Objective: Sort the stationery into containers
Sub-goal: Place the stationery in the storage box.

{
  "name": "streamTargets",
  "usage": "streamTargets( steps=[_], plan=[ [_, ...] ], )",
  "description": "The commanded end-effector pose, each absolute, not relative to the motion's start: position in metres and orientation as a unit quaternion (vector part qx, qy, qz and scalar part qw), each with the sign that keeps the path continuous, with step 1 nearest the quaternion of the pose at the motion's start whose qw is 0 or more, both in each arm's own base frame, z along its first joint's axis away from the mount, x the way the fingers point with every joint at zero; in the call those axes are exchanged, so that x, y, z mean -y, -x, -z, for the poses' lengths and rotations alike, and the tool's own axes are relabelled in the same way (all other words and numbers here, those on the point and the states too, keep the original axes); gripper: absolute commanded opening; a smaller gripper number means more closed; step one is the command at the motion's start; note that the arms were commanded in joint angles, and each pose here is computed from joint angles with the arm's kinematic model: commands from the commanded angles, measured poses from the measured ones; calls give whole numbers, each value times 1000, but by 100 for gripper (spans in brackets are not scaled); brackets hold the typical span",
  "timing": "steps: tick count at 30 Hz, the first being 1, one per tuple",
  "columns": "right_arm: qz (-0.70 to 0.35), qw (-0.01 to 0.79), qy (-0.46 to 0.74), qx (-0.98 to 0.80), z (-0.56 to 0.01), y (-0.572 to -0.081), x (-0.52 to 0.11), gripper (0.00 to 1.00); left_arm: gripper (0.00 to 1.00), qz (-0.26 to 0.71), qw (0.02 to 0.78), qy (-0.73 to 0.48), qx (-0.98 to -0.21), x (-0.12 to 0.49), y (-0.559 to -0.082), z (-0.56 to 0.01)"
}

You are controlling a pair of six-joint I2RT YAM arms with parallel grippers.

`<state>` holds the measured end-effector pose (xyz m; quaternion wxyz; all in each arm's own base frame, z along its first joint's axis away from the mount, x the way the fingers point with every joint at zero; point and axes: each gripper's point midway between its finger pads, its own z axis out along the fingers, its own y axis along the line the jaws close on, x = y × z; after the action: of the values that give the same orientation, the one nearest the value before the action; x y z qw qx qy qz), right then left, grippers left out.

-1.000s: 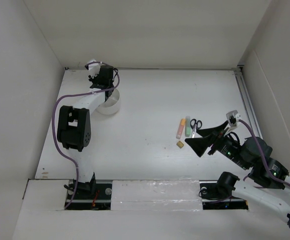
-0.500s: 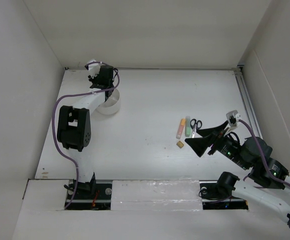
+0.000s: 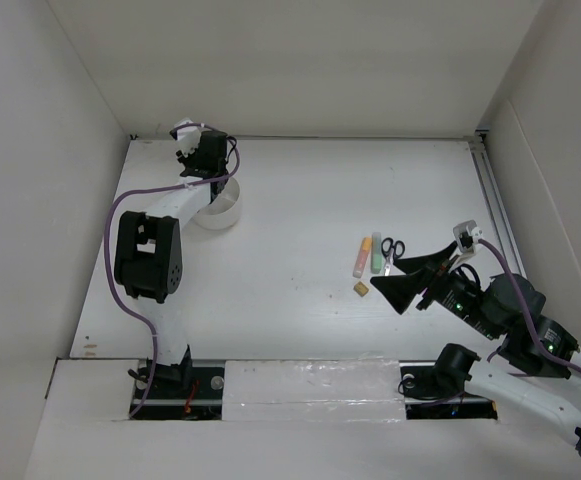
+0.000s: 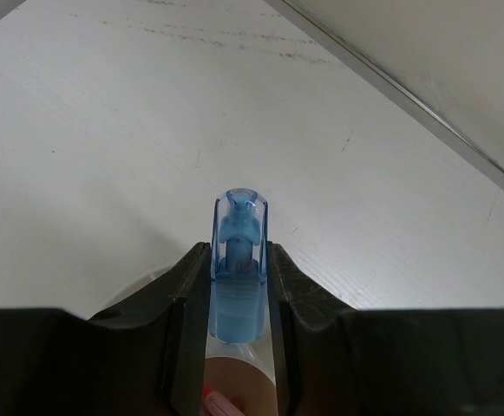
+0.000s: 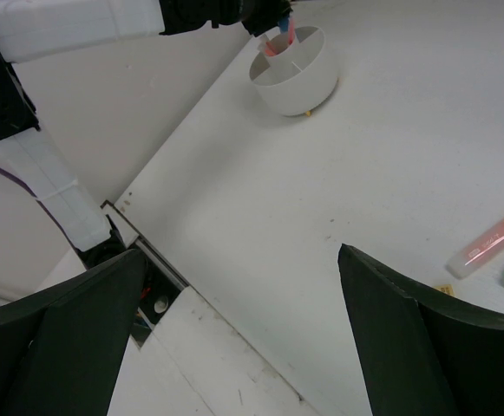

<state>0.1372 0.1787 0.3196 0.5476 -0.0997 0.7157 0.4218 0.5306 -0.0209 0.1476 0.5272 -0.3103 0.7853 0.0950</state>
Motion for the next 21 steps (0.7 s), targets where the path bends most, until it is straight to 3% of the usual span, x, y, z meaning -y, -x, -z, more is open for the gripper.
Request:
streamTargets(
  steps=[1,4,7,21],
  plan=[
    [-441,554,100,-699,-330,-135,-182,98,17,-98,548,321,-766,14,-530,-171],
    [-441,554,100,-699,-330,-135,-182,98,5,-99,550,318,-766,14,-531,-173],
    [-442,549,97,-703,-328,-136,-184,98,1,-99,550,318,-766,14,-531,-173],
    [-442,549,97,-703,-328,-136,-184,98,3,-93,562,318,-758,13,-527,-186]
  ],
)
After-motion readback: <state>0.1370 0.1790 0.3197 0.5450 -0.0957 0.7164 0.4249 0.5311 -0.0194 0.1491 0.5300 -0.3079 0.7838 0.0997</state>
